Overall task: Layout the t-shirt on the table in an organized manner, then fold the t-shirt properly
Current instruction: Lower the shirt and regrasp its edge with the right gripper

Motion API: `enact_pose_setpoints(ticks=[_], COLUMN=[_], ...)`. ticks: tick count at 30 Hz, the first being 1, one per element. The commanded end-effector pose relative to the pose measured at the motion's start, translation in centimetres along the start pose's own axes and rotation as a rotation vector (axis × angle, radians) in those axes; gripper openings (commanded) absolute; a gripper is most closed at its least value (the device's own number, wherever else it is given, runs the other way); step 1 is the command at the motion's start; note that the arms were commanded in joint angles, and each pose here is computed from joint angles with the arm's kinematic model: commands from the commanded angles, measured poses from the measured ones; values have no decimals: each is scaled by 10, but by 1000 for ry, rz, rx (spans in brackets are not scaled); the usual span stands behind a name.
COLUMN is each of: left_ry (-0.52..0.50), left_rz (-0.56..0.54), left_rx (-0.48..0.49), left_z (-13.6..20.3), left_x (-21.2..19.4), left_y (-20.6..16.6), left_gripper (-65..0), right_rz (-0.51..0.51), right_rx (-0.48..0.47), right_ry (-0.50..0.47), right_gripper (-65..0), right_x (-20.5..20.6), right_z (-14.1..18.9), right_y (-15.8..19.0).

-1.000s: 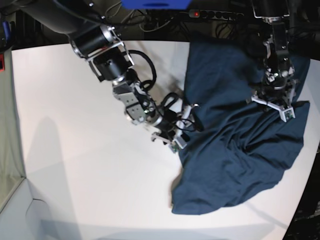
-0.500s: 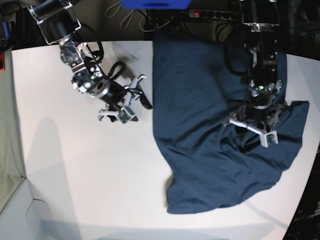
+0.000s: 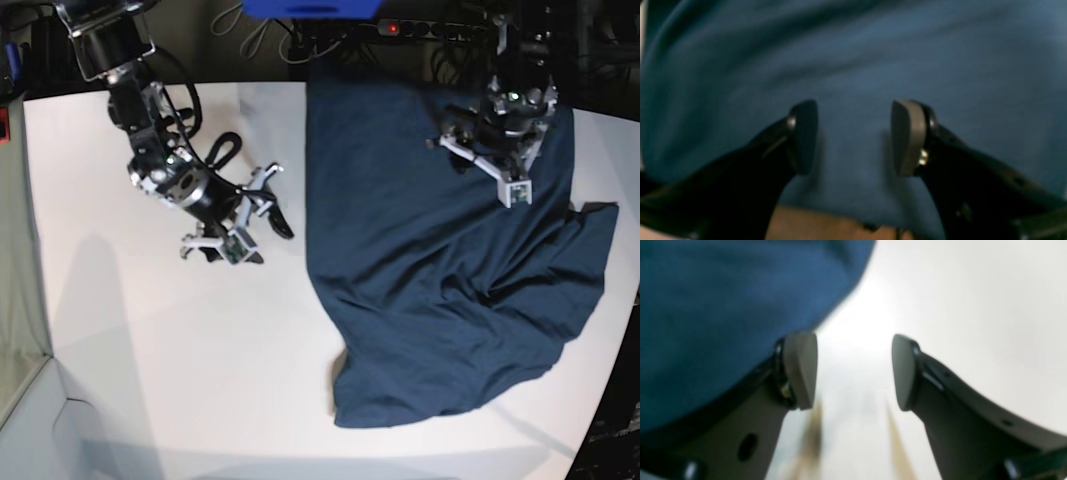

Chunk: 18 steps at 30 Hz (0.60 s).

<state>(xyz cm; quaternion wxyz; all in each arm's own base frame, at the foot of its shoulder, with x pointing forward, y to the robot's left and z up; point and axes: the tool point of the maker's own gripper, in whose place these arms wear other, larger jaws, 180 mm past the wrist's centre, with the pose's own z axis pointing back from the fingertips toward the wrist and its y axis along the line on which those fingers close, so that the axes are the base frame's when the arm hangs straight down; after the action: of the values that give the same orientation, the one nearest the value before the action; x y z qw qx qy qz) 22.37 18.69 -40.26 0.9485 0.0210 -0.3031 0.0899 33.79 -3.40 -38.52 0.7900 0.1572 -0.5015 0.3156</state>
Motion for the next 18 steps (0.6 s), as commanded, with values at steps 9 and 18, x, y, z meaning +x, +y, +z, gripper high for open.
enact_pose_setpoints(ticks=[9,18], left_ry=[11,-10], left_rz=[107,118], left_rx=[168,197], left_z=[-20,-25], left_x=[-10,-13], left_y=[73,85], left_gripper=[-308,-308], right_rz=[-80,-167], right_rx=[1,17], right_ry=[-105,18], right_gripper=[-293,-293], right_x=[60,39], right_z=[-62,-105], right_y=[-14,-22])
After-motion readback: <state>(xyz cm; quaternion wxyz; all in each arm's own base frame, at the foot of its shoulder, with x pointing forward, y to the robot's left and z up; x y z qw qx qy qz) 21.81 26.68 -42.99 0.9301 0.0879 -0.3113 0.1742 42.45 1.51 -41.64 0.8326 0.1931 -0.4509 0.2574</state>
